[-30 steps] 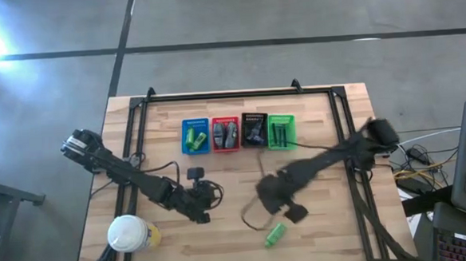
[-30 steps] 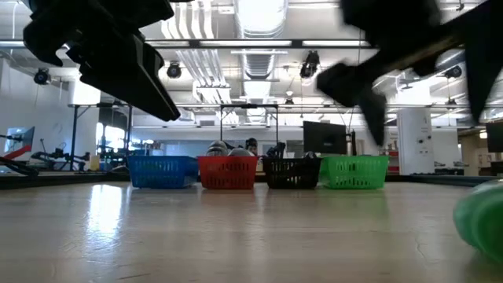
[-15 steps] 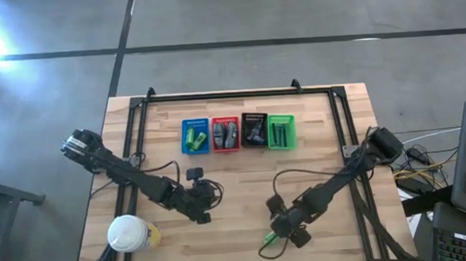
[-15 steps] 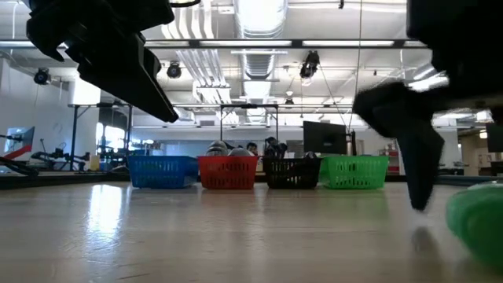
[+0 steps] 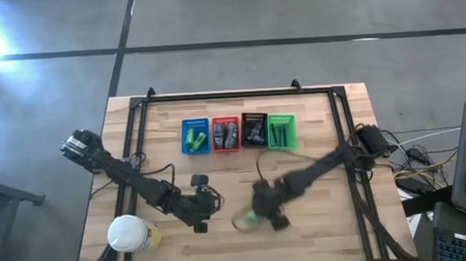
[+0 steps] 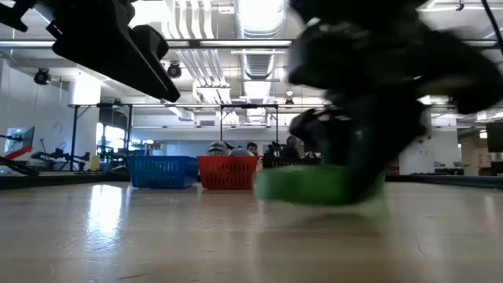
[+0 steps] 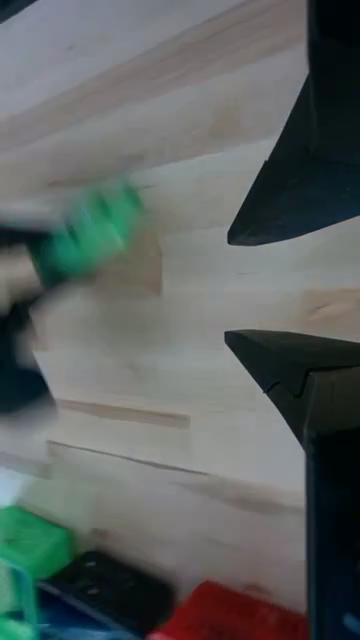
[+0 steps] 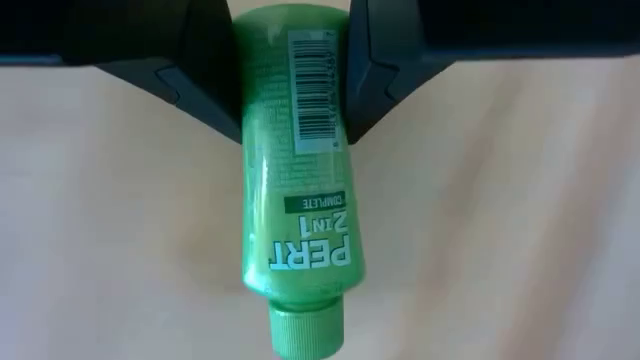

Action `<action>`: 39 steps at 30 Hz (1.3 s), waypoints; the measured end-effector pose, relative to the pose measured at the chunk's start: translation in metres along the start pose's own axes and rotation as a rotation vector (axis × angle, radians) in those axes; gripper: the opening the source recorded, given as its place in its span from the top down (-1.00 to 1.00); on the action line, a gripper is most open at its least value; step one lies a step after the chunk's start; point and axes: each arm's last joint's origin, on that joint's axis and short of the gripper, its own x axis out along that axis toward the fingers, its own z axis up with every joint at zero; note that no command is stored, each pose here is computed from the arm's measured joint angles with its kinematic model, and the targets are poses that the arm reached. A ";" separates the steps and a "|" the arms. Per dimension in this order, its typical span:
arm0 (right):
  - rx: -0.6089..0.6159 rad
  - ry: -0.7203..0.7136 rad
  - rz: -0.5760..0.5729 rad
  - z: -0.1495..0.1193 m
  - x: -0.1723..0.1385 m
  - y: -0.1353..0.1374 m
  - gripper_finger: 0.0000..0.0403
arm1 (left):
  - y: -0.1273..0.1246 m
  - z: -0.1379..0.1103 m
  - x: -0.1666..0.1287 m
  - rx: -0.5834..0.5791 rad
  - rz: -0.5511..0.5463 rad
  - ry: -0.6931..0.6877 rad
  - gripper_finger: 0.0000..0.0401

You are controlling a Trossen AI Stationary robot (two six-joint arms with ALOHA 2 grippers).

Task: Pick & Place Travel size toiletries
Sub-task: Put the green shampoo into the blue bin

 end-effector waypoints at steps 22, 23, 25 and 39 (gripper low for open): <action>0.318 -0.239 0.183 0.053 -0.065 -0.116 0.32 | 0.015 0.009 0.005 0.378 0.203 -0.051 0.21; 0.324 -0.242 0.184 0.053 -0.066 -0.117 0.31 | 0.016 0.009 0.006 0.377 0.212 -0.050 0.19; 0.332 -0.244 0.197 0.052 -0.067 -0.120 0.30 | 0.018 0.011 0.006 0.365 0.232 -0.060 0.14; 0.362 -0.312 0.250 0.057 -0.072 -0.128 0.31 | 0.028 0.018 0.011 0.399 0.266 -0.073 -0.20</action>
